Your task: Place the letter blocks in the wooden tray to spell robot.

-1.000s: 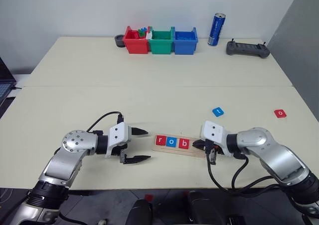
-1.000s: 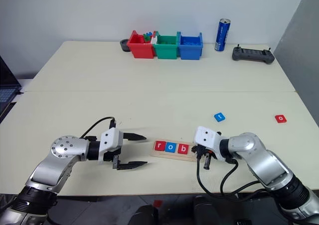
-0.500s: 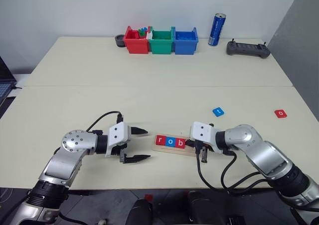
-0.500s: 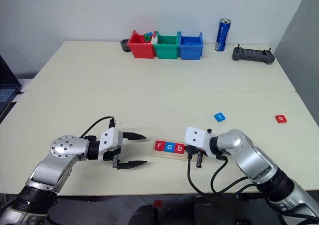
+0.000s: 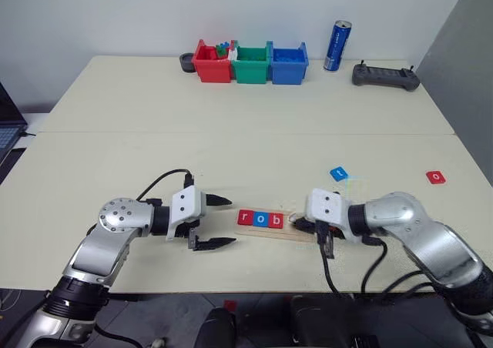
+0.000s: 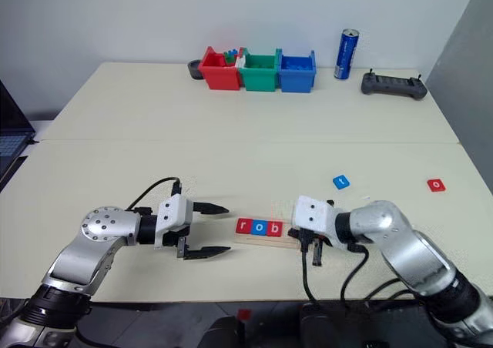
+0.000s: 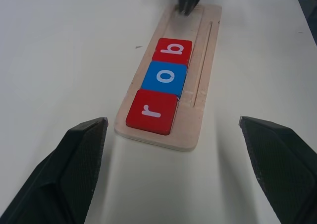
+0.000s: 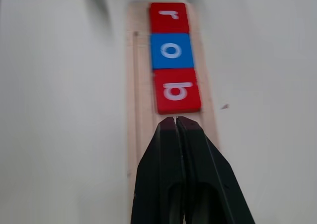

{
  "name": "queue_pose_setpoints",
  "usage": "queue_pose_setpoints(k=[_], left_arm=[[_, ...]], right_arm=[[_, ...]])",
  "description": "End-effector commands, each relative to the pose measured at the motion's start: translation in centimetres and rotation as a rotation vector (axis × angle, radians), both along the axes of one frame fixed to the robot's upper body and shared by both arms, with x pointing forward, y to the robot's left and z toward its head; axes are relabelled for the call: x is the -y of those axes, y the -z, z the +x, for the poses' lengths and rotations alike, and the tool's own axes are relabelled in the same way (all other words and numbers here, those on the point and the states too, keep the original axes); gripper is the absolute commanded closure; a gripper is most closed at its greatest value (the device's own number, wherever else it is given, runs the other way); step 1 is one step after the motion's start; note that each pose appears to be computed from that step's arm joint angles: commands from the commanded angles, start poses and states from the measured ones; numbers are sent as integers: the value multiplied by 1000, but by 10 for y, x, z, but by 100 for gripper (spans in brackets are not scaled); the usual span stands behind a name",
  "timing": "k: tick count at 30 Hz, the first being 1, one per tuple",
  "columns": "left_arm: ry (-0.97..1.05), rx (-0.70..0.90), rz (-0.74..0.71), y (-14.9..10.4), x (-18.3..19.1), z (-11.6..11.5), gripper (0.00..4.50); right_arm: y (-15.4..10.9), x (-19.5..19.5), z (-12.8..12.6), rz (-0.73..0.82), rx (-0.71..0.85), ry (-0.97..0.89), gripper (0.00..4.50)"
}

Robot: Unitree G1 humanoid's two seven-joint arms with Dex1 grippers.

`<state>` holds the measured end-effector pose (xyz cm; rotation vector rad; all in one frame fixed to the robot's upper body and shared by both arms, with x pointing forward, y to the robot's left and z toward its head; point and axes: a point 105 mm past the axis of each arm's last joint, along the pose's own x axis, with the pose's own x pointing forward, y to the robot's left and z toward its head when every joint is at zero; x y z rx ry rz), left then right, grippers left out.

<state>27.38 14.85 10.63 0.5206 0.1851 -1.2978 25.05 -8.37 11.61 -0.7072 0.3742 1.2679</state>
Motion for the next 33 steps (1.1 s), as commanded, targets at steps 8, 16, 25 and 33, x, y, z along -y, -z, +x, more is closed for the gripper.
queue_pose_setpoints(k=[8,16,25,33], left_arm=[[12,40,-9,-8,1,4,0],[13,43,-8,-7,0,2,0],[11,42,-10,-8,0,1,0],[7,35,-10,-6,-2,0,0]], right_arm=[[22,7,-5,-81,11,8,443],[20,8,0,-78,29,18,443],[-11,-2,-14,72,-31,2,443],[-42,32,14,260,68,306,291]])
